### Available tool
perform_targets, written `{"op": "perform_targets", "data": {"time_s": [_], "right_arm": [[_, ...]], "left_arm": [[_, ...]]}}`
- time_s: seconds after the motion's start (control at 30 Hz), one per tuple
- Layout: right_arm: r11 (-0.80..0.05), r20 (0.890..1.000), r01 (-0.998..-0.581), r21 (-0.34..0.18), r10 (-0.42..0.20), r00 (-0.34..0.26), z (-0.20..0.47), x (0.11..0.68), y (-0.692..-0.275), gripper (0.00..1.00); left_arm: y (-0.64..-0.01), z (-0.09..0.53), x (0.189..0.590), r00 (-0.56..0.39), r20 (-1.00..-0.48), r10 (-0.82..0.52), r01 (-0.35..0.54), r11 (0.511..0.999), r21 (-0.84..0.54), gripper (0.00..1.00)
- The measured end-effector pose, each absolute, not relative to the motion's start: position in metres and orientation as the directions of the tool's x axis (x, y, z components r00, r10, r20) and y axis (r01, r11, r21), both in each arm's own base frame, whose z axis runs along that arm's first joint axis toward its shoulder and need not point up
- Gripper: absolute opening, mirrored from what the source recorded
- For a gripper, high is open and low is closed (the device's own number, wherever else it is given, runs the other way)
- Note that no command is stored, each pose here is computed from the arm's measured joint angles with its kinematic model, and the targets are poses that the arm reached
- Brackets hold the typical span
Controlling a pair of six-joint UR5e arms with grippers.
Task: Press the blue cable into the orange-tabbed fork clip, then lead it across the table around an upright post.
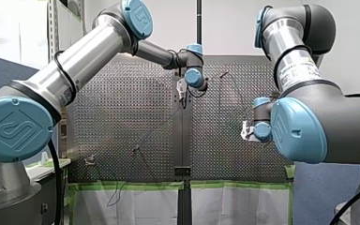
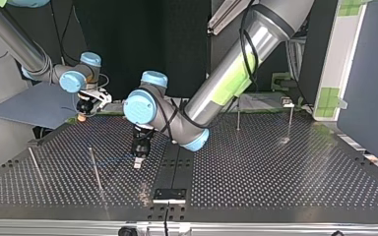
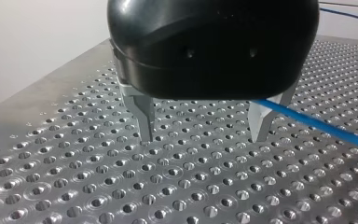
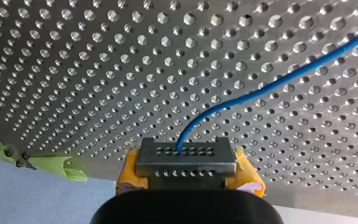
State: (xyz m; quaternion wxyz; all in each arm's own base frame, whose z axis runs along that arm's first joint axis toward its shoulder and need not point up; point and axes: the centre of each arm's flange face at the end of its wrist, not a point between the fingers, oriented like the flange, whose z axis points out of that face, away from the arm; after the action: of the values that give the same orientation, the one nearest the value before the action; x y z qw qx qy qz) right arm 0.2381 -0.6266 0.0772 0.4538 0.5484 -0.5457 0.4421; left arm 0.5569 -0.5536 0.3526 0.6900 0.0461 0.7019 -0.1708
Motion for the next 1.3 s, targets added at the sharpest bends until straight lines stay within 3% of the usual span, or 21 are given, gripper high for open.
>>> {"op": "perform_targets", "data": {"time_s": [0.23, 0.6, 1.3], "right_arm": [[0.027, 0.981, -1.000, 0.013, -0.196, 0.007, 0.063, 0.227, -0.632, 0.00], [0.066, 0.972, -0.998, 0.021, -0.235, 0.005, 0.014, 0.201, -0.635, 0.00], [0.115, 0.974, -0.993, 0.008, -0.228, -0.018, -0.018, 0.167, -0.643, 0.00]], "left_arm": [[-0.554, 0.353, 0.556, -0.044, -0.984, -0.171, 0.301, 0.937, -0.176, 1.00], [-0.554, 0.352, 0.556, -0.044, -0.984, -0.170, 0.298, 0.938, -0.175, 1.00], [-0.553, 0.352, 0.555, -0.045, -0.986, -0.161, 0.285, 0.944, -0.167, 1.00]]}}
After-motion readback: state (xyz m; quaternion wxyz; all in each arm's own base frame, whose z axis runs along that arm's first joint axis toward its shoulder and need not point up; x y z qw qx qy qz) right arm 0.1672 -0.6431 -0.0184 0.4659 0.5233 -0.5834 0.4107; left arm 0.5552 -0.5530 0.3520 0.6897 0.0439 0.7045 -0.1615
